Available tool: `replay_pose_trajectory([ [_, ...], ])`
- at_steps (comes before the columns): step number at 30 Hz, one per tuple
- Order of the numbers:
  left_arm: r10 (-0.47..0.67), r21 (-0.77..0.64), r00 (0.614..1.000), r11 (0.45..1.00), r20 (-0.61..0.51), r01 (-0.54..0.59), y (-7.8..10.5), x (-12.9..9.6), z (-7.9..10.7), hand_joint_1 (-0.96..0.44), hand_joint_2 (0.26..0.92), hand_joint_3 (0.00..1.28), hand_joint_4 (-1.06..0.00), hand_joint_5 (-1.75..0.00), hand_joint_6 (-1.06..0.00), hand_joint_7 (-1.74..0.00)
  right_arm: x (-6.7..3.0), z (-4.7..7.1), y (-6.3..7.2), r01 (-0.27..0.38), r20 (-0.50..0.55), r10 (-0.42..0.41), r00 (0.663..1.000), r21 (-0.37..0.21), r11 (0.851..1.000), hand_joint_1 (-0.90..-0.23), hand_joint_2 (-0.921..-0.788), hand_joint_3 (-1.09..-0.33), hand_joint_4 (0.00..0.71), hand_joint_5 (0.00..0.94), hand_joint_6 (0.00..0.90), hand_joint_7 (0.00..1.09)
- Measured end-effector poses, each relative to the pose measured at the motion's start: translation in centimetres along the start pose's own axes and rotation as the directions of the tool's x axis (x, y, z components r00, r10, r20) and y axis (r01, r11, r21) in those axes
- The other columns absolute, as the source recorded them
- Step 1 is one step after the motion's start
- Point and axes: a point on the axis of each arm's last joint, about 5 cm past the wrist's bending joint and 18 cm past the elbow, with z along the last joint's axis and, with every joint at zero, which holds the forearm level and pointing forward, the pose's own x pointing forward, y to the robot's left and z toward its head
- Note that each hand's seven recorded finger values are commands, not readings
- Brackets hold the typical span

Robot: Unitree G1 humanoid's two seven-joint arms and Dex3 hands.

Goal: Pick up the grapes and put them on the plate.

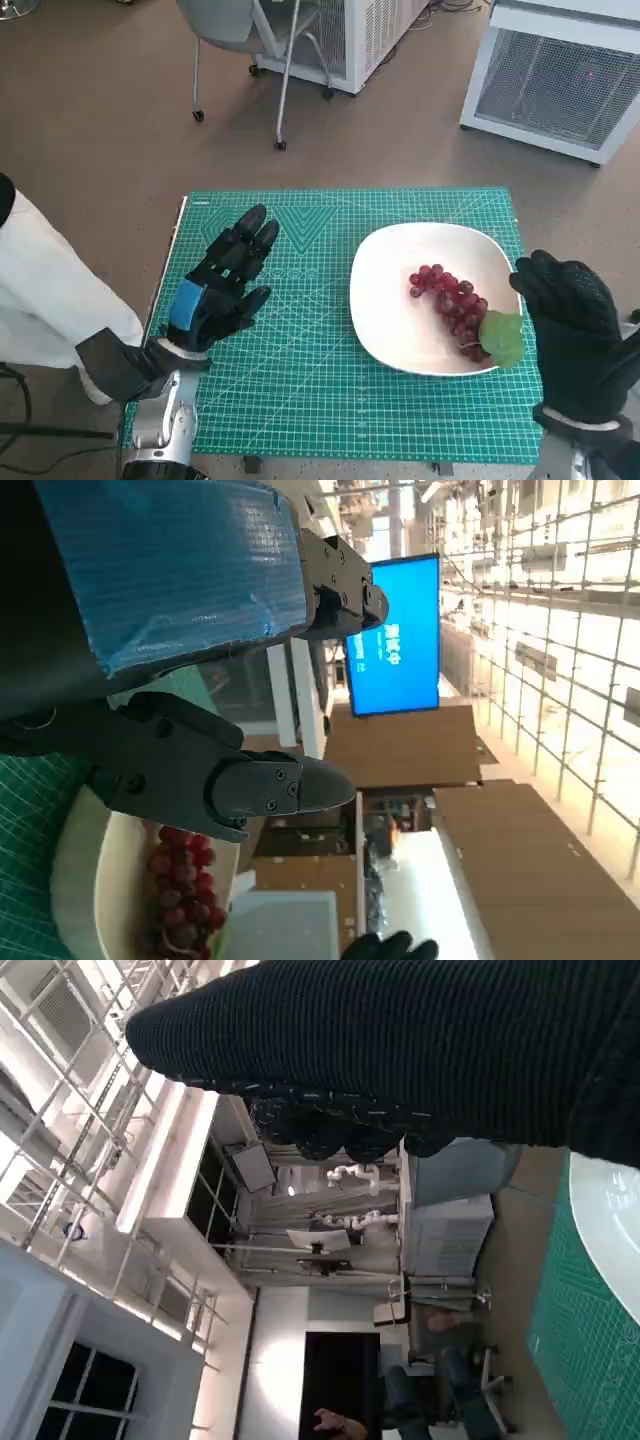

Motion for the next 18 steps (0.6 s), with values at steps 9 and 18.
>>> replay_pose_trajectory([
  [9,-0.012,-0.009,1.000,1.000,-0.013,0.012,-0.04,-0.14,0.00,-0.56,0.921,0.35,-0.18,0.00,-0.27,0.00,-0.18,-0.16,-0.20,0.006,-0.011,-0.006,1.000,0.000,1.000,-0.351,-0.921,-0.519,0.542,0.514,0.299,0.86],
  [18,-0.024,-0.014,1.000,1.000,-0.013,0.024,-0.04,-0.13,0.04,-0.55,0.921,0.35,-0.18,0.00,-0.26,0.00,-0.19,-0.14,-0.24,0.007,-0.010,-0.007,1.000,-0.001,1.000,-0.350,-0.921,-0.520,0.538,0.521,0.294,0.86],
])
